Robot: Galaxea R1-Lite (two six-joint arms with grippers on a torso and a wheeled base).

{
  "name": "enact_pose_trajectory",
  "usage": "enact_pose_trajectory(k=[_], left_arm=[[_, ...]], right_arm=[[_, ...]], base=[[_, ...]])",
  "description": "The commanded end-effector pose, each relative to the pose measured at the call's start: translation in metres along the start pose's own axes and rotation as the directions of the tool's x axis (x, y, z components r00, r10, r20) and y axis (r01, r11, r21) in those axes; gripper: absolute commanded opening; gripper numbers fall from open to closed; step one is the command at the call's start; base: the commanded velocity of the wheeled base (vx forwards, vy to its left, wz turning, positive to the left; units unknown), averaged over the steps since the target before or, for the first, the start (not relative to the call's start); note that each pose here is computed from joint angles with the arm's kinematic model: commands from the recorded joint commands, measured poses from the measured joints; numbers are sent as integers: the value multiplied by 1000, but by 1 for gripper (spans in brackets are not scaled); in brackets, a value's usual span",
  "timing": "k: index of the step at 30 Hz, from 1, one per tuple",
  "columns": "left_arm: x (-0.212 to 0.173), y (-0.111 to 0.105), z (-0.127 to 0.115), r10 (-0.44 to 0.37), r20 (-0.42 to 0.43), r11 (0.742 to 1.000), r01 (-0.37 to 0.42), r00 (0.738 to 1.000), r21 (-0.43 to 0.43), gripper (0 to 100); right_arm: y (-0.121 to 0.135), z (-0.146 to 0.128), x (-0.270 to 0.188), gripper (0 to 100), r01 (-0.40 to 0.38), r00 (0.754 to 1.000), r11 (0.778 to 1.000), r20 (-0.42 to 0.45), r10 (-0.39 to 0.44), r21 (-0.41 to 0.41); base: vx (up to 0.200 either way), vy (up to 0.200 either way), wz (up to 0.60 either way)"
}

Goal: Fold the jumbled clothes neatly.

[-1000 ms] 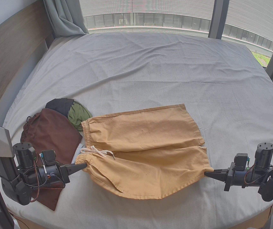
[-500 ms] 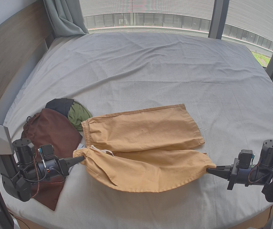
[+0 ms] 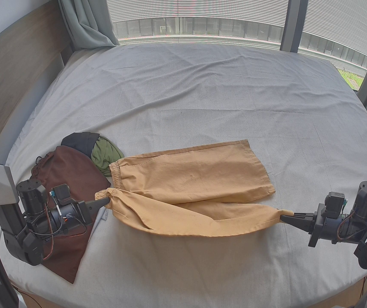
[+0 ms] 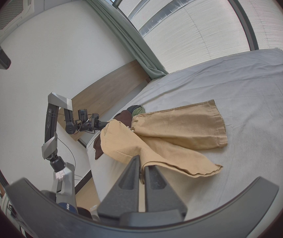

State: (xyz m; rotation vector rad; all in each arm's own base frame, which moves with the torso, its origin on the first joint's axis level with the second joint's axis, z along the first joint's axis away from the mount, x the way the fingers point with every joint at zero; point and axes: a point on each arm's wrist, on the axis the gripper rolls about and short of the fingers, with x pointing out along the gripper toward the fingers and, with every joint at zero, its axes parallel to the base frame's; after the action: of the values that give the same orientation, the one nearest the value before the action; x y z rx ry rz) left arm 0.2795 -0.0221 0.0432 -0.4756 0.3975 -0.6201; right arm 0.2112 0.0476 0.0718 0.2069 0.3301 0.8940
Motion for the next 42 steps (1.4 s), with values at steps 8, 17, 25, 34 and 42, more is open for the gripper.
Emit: enact_pose_trajectory(k=[8,17,25,34,42], left_arm=[[1,0,3,11,17,1000,-11,1000,7,0],[2,1,5,10,23,1000,-10,1000,11,0],[2,0,7,8,34,1000,-9,999,18,0],[5,3,15,20,70,999,-22,997,36,0],[4,-3,24,29,113,998,-36,993,57,0]], right_arm=[[-1,18,6,0,-8,998,1000,66,8,-5],[1,25,12,0,21,995,1000,98,-20,-9],[-1,31,15,0,17,993,1000,121,-14,-21],[-6,45,23,0,47,983,999,177,-43,-16],[-2,55,36,0,27,976,999,215,-36,43]], base=[[0,0,0],[0,0,0],[0,0,0],[0,0,0],[0,0,0]])
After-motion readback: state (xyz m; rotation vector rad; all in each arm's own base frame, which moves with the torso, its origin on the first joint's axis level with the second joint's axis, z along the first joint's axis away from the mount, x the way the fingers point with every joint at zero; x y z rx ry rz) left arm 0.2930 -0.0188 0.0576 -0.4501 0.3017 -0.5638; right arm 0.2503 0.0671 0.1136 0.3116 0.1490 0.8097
